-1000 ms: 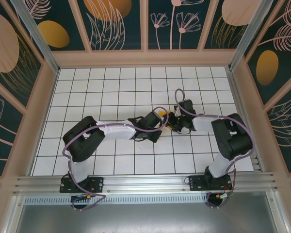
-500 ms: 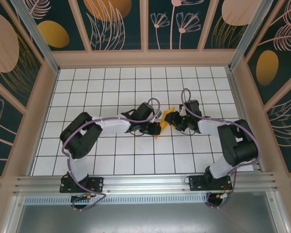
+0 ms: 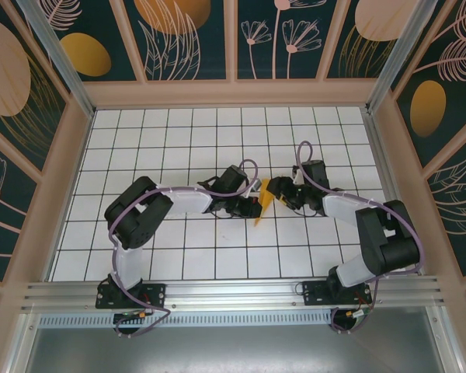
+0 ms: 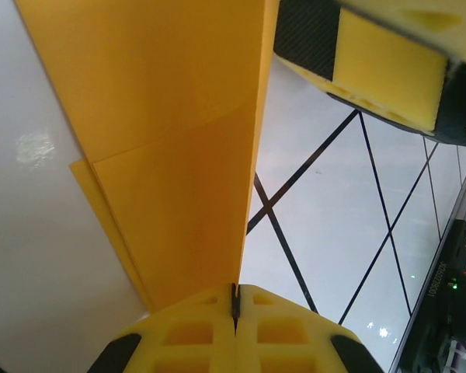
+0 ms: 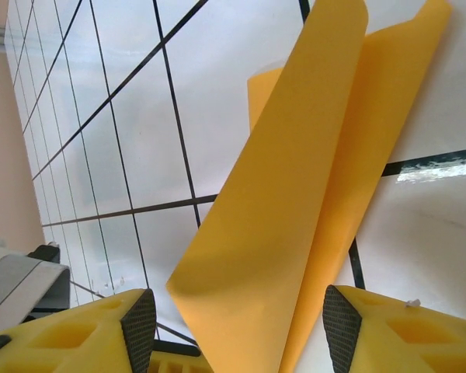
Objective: Fold a paper plane with a square sheet of paper (fold left side to right side)
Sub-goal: Fold the wing for the fifth time at the center of the table.
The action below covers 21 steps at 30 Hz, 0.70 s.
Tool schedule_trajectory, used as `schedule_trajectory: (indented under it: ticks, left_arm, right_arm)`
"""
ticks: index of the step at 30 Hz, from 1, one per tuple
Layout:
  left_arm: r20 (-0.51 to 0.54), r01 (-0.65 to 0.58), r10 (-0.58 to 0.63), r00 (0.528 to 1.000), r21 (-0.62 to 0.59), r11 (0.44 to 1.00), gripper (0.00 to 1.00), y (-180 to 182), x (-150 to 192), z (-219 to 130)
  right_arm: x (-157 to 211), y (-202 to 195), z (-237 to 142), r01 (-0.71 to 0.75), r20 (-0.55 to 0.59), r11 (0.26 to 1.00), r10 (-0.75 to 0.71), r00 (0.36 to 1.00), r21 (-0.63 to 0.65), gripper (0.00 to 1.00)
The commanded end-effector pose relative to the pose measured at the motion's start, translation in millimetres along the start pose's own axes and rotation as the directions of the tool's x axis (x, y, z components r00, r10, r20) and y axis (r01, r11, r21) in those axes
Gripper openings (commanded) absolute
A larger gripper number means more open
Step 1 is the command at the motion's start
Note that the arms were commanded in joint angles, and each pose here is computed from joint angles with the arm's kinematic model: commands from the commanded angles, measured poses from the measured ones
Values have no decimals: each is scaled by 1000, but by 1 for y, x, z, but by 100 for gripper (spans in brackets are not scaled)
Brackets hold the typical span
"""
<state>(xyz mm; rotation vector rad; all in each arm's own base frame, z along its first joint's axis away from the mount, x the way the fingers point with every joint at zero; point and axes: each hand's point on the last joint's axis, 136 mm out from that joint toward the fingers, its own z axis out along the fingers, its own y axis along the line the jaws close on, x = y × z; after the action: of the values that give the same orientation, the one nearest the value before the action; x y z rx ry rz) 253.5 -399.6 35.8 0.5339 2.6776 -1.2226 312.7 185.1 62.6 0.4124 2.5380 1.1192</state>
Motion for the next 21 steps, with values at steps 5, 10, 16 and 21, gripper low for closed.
schedule_trajectory:
  ticks: [5,10,16,21]
  left_arm:
    - [-13,24,-23,1000,64,998,0,-2,0,7]
    - [-13,56,-55,998,101,993,0,-2,-1,7]
    - [-1,109,-110,994,123,986,0,4,-5,4]
    - [-6,127,-127,992,132,983,0,7,-5,5]
  right_arm:
    - [3,-8,-1,-1,-16,1000,1,1000,23,61]
    - [2,-9,2,-6,-17,1000,6,1000,21,58]
    - [-1,-10,-3,-11,0,1000,11,1000,9,58]
    - [-8,1,-16,-2,39,998,4,999,-64,66]
